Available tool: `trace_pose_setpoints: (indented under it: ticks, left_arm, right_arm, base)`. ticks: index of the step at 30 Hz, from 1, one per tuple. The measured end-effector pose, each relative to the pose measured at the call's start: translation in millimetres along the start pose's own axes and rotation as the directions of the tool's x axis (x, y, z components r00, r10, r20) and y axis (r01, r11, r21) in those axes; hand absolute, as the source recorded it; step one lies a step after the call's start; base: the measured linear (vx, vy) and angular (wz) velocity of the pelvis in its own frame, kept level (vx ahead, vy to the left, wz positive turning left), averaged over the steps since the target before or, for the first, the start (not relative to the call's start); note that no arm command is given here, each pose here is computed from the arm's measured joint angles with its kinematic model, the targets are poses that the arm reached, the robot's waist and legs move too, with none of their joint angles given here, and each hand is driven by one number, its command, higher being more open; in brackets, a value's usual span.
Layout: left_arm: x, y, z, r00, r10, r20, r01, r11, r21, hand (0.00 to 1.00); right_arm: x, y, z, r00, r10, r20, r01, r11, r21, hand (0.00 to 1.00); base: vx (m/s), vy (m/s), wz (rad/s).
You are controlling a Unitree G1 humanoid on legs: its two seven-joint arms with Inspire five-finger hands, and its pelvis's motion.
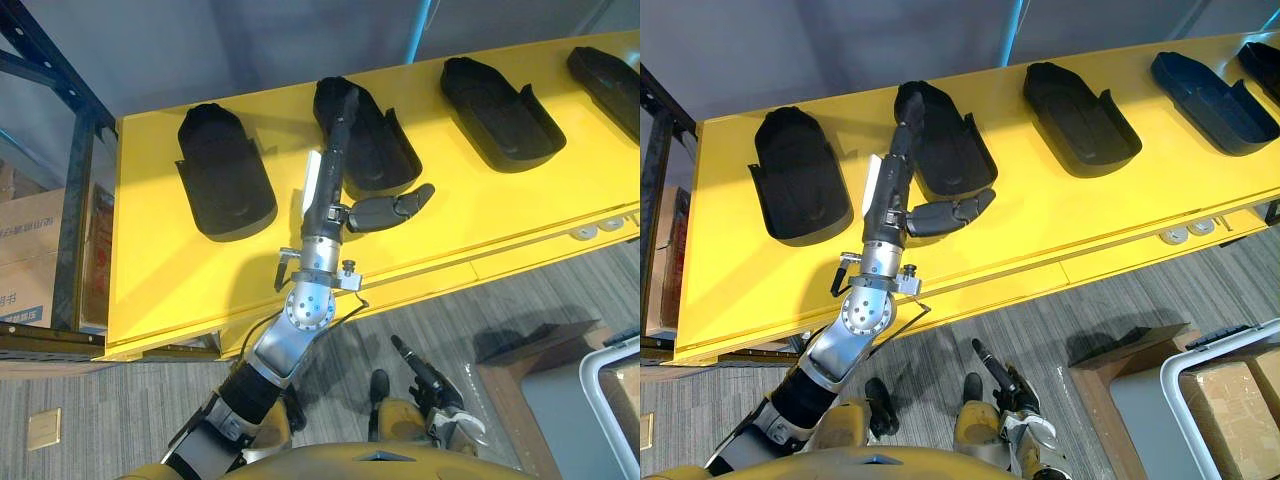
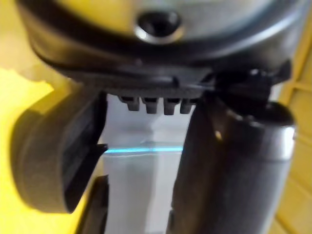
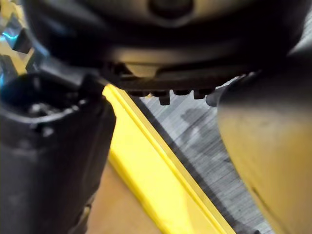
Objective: Walk over and take three plastic housings, then place them on the shelf
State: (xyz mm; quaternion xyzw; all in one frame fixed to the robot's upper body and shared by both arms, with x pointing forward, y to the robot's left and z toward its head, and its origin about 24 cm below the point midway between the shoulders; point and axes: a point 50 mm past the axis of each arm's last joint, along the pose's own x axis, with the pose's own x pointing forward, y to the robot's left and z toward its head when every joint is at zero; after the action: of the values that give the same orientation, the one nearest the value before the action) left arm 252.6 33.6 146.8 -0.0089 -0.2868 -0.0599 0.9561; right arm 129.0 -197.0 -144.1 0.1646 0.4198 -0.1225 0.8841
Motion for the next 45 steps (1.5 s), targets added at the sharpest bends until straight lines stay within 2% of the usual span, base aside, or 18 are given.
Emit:
trace_pose_setpoints:
  ticks: [5,12,17,20,25,28,32,34,36,39,41,45]
  left_arm:
    - [0,0,19,0.991,0.052,0.127,-0.053,0.999,0.004,1.00]
    - [-7,-1,29,0.983,0.098,0.156,-0.091,0.994,-0.055,1.00]
    - [-19,15,34,0.963,0.211,0.168,-0.192,0.974,-0.119,1.00]
    - [-26,40,29,0.922,0.354,0.156,-0.342,0.934,-0.101,1.00]
    - [-48,90,18,0.795,0.593,0.129,-0.600,0.800,0.022,1.00]
    - [-62,123,16,0.675,0.720,0.158,-0.737,0.668,0.105,1.00]
    - [-86,156,19,0.535,0.816,0.221,-0.843,0.499,0.201,1.00]
    - [-97,166,23,0.501,0.827,0.253,-0.861,0.447,0.245,1.00]
    - [-102,167,24,0.526,0.812,0.253,-0.846,0.470,0.252,1.00]
    - [-103,166,24,0.612,0.761,0.216,-0.789,0.568,0.234,1.00]
    - [-101,164,21,0.706,0.696,0.133,-0.708,0.686,0.167,1.00]
    - [-94,152,16,0.832,0.551,0.059,-0.554,0.826,0.100,1.00]
  right_arm:
    - [-1,-1,-1,1.000,-0.007,0.007,0.007,1.000,-0.001,1.00]
    - [-4,-5,-3,0.993,-0.104,0.060,0.104,0.995,0.004,1.00]
    - [-13,-11,-11,0.974,-0.203,0.105,0.203,0.979,0.008,1.00]
    - [-21,-13,-18,0.964,-0.239,0.118,0.238,0.971,0.026,1.00]
    - [-33,-25,-40,0.950,-0.305,0.063,0.303,0.952,0.038,1.00]
    - [-40,-29,-52,0.939,-0.343,0.030,0.340,0.937,0.075,1.00]
    - [-43,-31,-56,0.934,-0.357,0.016,0.353,0.930,0.106,1.00]
    - [-44,-31,-61,0.935,-0.353,-0.005,0.352,0.929,0.115,1.00]
    - [-43,-31,-63,0.942,-0.335,-0.020,0.335,0.936,0.104,1.00]
    - [-42,-30,-66,0.951,-0.306,-0.050,0.310,0.946,0.091,1.00]
    - [-42,-33,-69,0.953,-0.294,-0.080,0.299,0.952,0.067,1.00]
    - [-37,-31,-64,0.962,-0.262,-0.073,0.265,0.963,0.042,1.00]
  base:
    - [0.00,0.000,0.00]
    - [0.00,0.001,0.01]
    - [0.00,0.000,0.00]
    - [-0.01,-0.003,-0.04]
    - [0.00,0.000,0.00]
    - [-0.01,-0.002,0.01]
    - [-0.02,-0.012,0.05]
    - [0.00,-0.005,0.18]
    - [0.01,0.008,0.23]
    - [-0.02,-0.014,0.17]
    - [0.01,-0.018,0.10]
    - [0.00,-0.007,0.12]
